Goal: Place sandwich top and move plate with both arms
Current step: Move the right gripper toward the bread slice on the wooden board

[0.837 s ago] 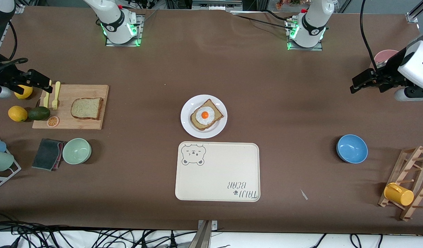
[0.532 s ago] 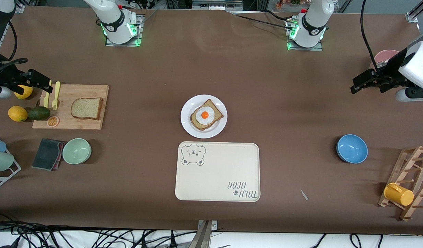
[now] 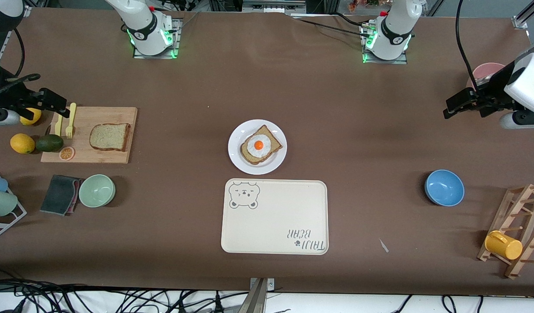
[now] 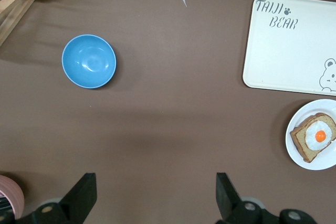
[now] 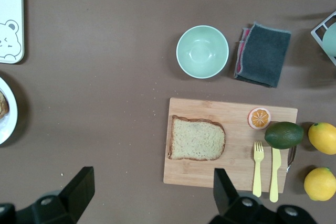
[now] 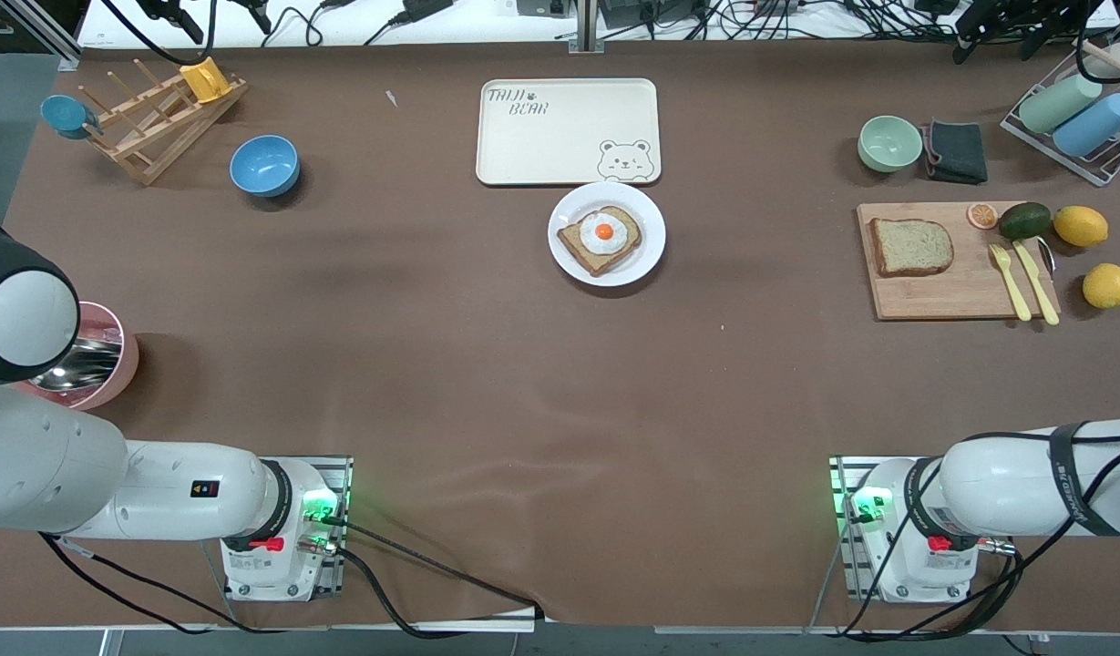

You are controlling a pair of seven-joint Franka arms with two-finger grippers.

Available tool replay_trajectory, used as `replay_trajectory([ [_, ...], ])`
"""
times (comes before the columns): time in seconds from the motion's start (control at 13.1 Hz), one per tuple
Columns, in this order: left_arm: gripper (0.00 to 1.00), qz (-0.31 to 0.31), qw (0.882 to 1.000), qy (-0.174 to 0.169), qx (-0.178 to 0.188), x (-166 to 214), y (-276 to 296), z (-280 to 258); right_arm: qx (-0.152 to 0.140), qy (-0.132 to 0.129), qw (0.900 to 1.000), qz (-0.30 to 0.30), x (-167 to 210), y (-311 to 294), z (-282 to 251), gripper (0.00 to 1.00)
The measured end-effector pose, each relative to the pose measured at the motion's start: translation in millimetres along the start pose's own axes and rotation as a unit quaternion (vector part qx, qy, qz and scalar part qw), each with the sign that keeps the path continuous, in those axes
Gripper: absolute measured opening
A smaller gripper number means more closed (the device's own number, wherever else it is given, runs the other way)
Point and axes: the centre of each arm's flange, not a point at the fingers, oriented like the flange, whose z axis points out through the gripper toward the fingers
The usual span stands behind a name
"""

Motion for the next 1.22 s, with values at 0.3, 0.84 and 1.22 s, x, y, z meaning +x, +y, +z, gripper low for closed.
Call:
replay_trajectory([
  [0.3,1.0,0.0,1.0,0.0,0.0,0,0,0,0.001,-0.014,1.0,0.005,6,6,16,1.0],
  [0.84,1.0,-0.001,1.0,0.0,0.0,0,-1,0,0.001,-0.029,1.0,0.005,12,7,32,1.0],
  [1.22,1.0,-0.001,1.0,0.0,0.0,0,-1,0,0.001,-0.029,1.0,0.005,12,7,32,1.0],
])
